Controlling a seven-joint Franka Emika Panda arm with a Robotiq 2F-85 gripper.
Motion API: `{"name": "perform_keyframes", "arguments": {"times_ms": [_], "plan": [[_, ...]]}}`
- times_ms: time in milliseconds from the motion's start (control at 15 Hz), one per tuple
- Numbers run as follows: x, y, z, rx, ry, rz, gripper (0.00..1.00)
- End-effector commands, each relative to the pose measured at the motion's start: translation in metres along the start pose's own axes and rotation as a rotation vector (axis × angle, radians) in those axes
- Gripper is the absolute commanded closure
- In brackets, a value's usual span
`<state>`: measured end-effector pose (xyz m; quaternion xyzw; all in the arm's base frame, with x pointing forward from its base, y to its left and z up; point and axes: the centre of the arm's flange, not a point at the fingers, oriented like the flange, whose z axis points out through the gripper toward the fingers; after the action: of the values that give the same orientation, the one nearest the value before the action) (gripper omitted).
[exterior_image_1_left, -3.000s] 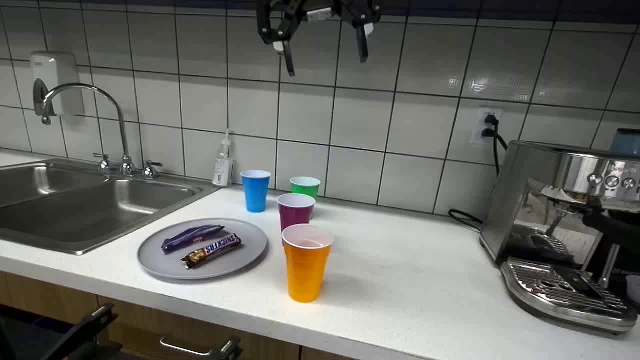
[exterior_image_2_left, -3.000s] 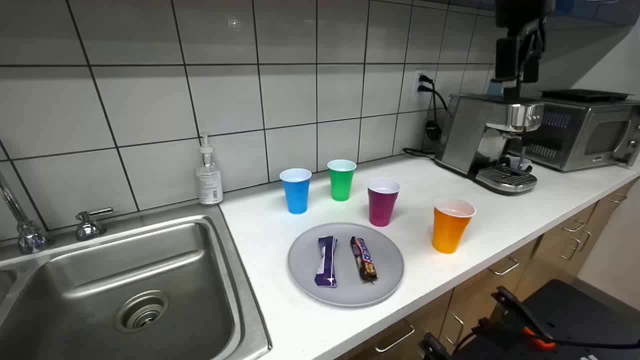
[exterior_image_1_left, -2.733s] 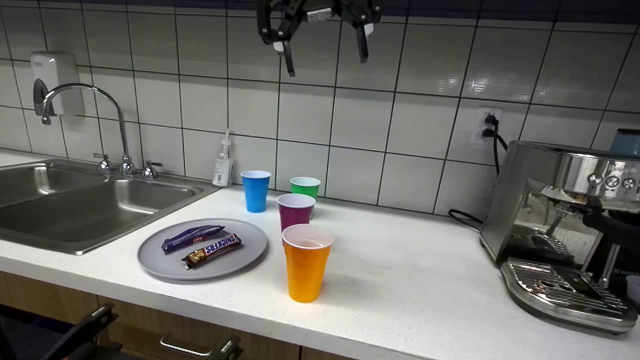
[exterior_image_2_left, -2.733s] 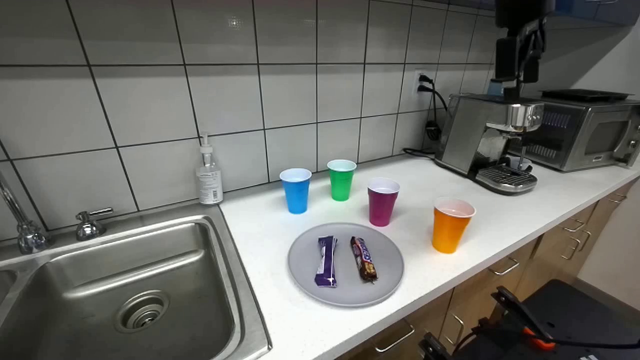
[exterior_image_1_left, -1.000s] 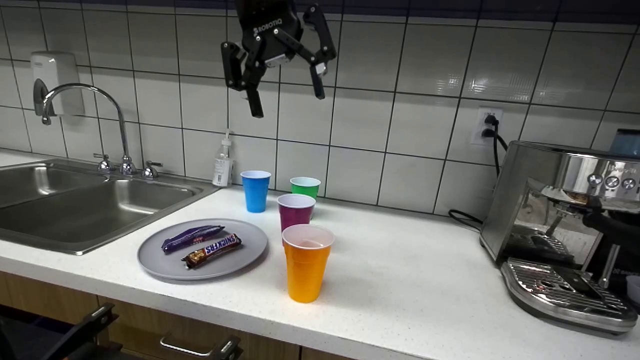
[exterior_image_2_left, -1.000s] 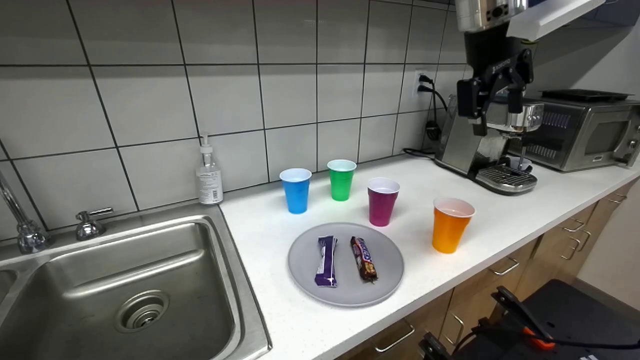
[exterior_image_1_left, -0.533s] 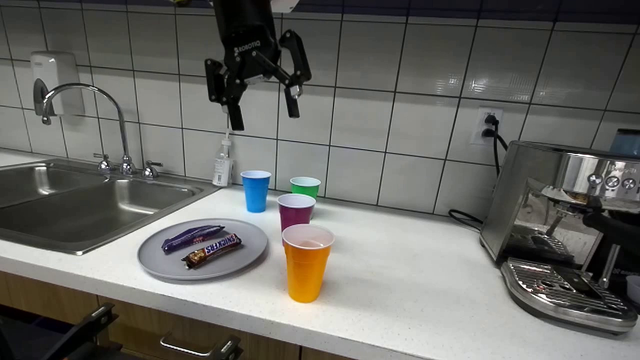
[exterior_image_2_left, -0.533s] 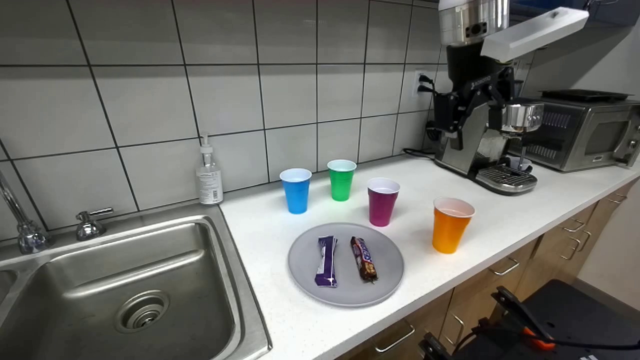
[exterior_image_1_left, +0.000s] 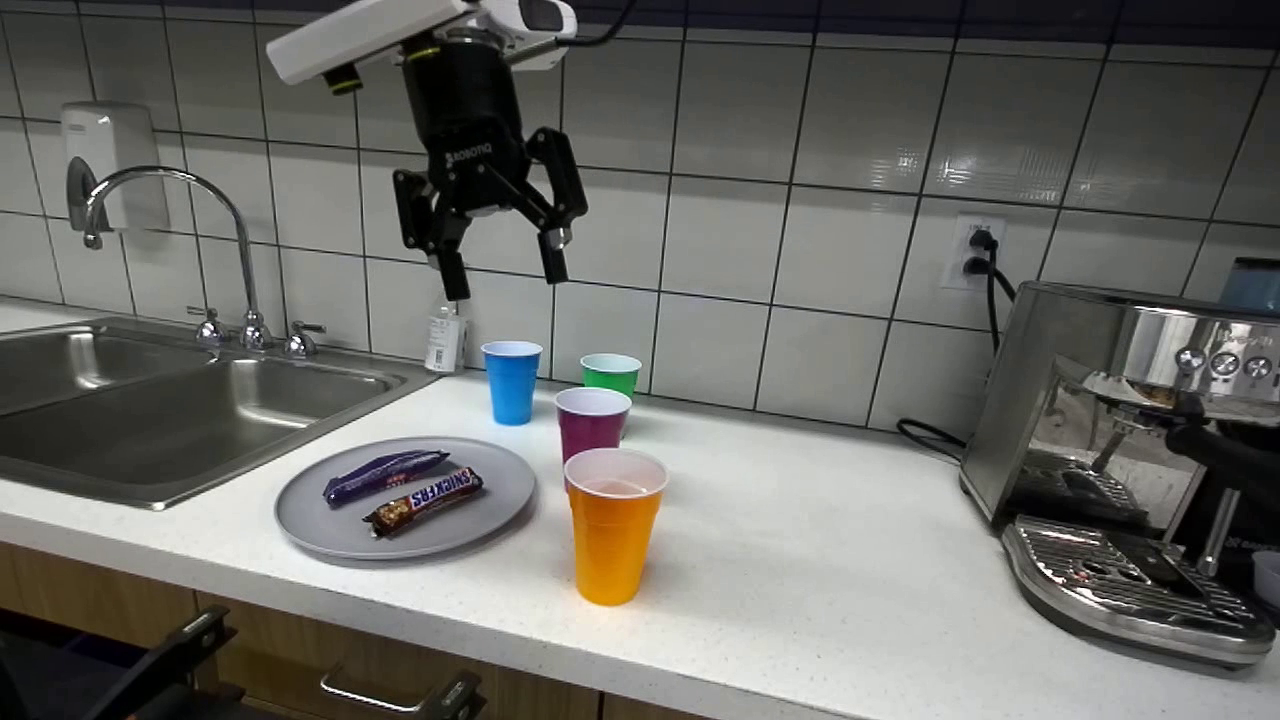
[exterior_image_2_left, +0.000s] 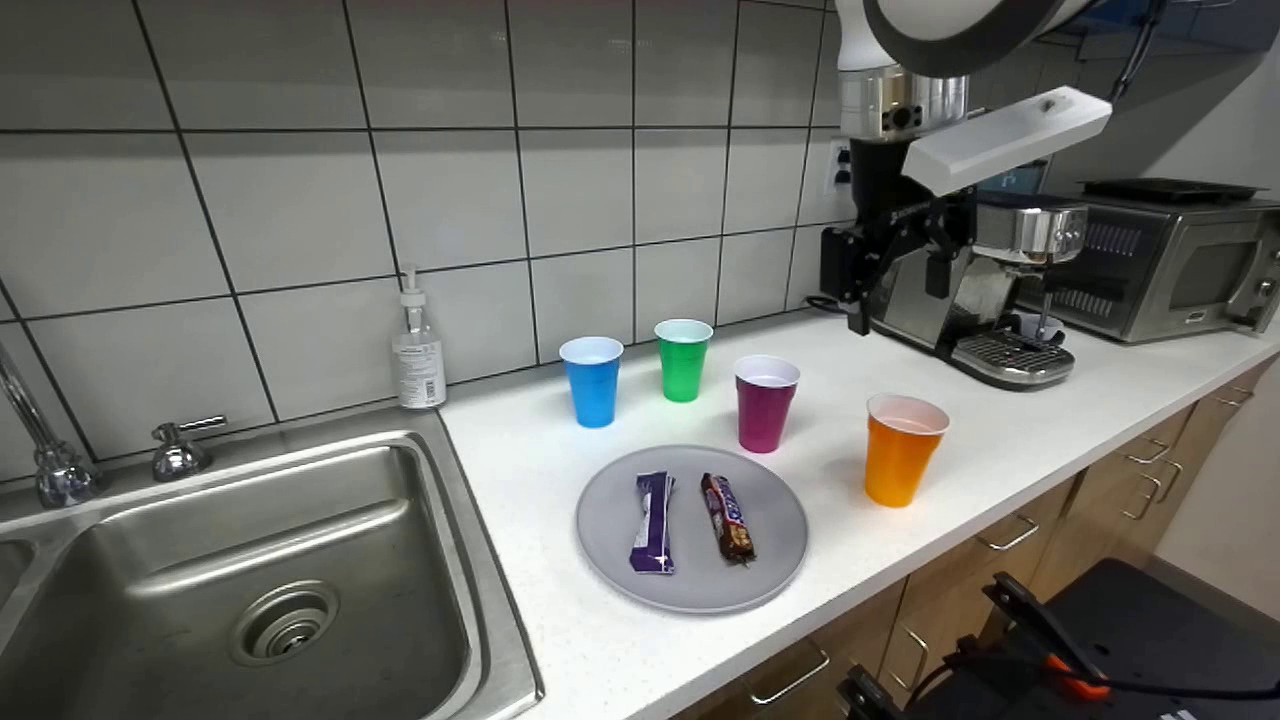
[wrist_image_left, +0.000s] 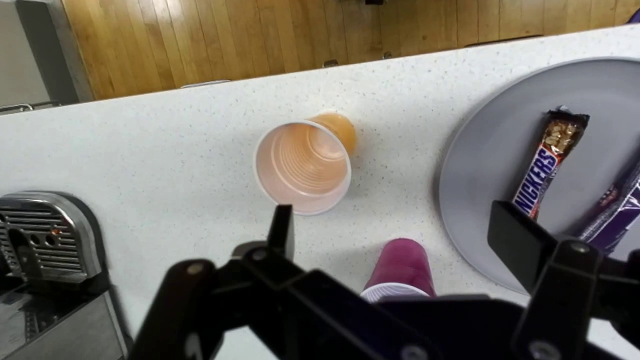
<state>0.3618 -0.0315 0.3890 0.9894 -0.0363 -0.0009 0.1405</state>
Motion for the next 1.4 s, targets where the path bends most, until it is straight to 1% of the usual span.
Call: {"name": "perform_keyframes", "arguments": {"times_ms": [0,533,800,1000,1333], "plan": [[-0.004,-0.030,0.014,-0.007,0.033,0.052,0.00],[-0.005,-0.069,0.041,-0.026,0.012,0.218,0.00],[-0.006,-0.081,0.055,-0.031,-0.014,0.306,0.00],[-0.009,-0.084,0.065,-0.018,-0.030,0.328,0.00],[-0.007,-0.090,0.078,0.019,-0.037,0.311,0.00]]}}
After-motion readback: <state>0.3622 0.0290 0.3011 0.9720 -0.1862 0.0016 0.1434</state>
